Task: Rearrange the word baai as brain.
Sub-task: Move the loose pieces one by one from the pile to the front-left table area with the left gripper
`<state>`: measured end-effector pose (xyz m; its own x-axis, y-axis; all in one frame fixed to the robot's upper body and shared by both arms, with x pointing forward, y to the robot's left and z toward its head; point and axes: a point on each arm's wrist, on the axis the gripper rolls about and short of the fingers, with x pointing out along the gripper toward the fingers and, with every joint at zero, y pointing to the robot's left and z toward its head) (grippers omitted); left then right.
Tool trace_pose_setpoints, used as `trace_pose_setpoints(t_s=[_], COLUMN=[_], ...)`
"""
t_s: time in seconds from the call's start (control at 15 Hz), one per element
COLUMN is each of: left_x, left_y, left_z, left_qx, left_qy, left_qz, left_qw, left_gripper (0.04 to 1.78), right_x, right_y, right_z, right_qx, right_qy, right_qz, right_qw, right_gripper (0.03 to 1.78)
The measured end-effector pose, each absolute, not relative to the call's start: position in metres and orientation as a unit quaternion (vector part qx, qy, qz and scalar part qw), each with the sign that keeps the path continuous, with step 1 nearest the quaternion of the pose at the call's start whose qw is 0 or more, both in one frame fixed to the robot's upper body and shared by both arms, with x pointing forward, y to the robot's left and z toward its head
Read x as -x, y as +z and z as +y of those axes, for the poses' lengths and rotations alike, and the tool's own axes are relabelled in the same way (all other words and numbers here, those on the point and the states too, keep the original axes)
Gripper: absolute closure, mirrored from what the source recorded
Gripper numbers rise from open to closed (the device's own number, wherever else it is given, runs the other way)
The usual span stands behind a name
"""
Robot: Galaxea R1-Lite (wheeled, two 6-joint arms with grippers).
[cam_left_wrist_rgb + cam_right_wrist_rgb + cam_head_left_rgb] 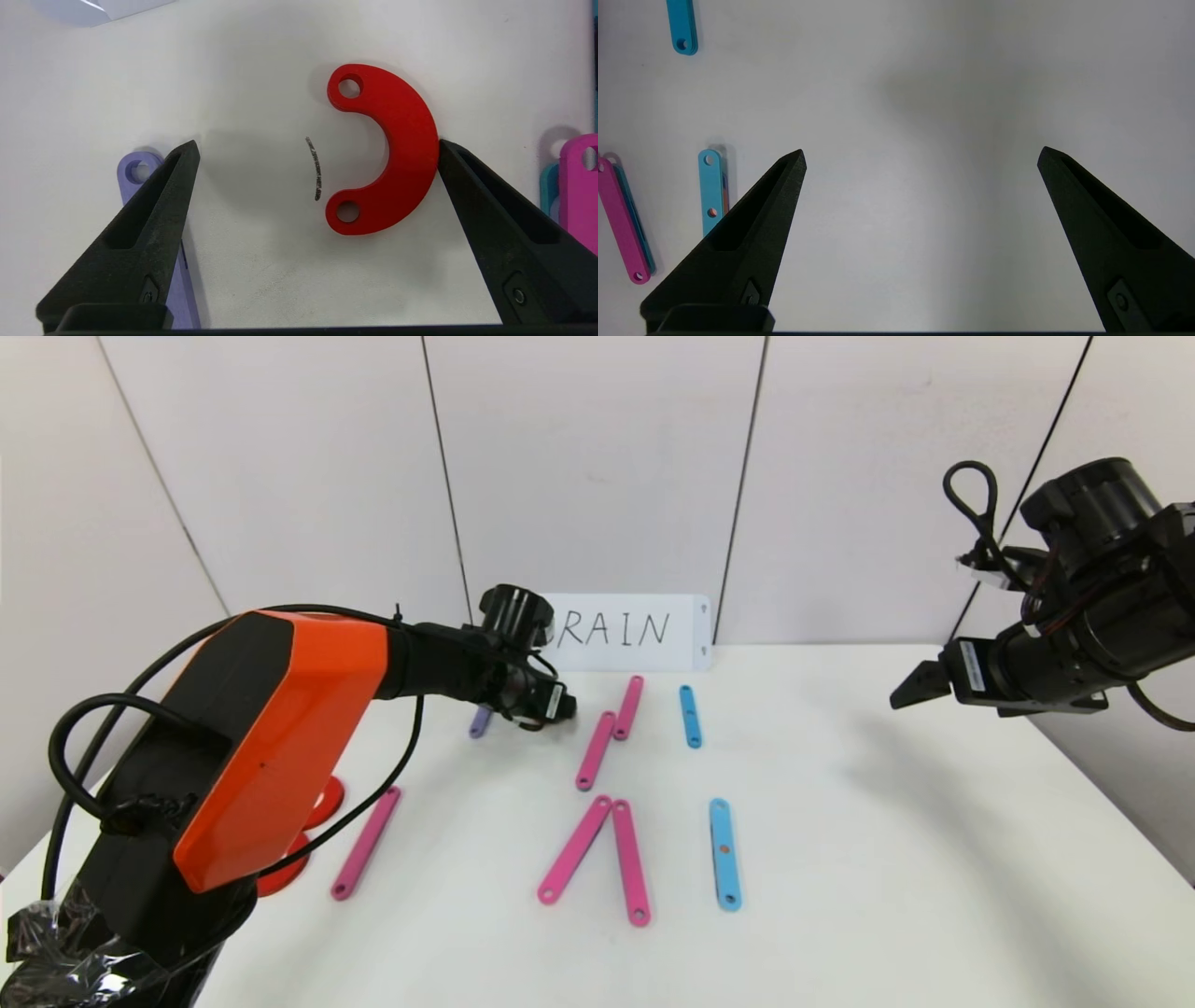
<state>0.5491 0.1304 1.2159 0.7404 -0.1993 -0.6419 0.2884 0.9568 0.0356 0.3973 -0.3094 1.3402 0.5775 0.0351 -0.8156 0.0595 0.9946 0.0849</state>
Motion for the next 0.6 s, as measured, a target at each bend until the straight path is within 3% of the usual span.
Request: trace_pose_setpoints(t_s=[0.6], left_x=[-0.5492], left_y=[1.2171], left_z=[0.1292], left_qx=[-0.062], left_qy=[-0.131], left_qz=[0.332], left_qw=[0.932], left_gripper=[0.09], right_x=[-0.3974], right_y=[1.3386], right_z=[-0.3073], right_qx=[-0.050], right_qy=[-0.004], right_qz=[0.462], right_qw=[0.886], right_gripper=[0.07])
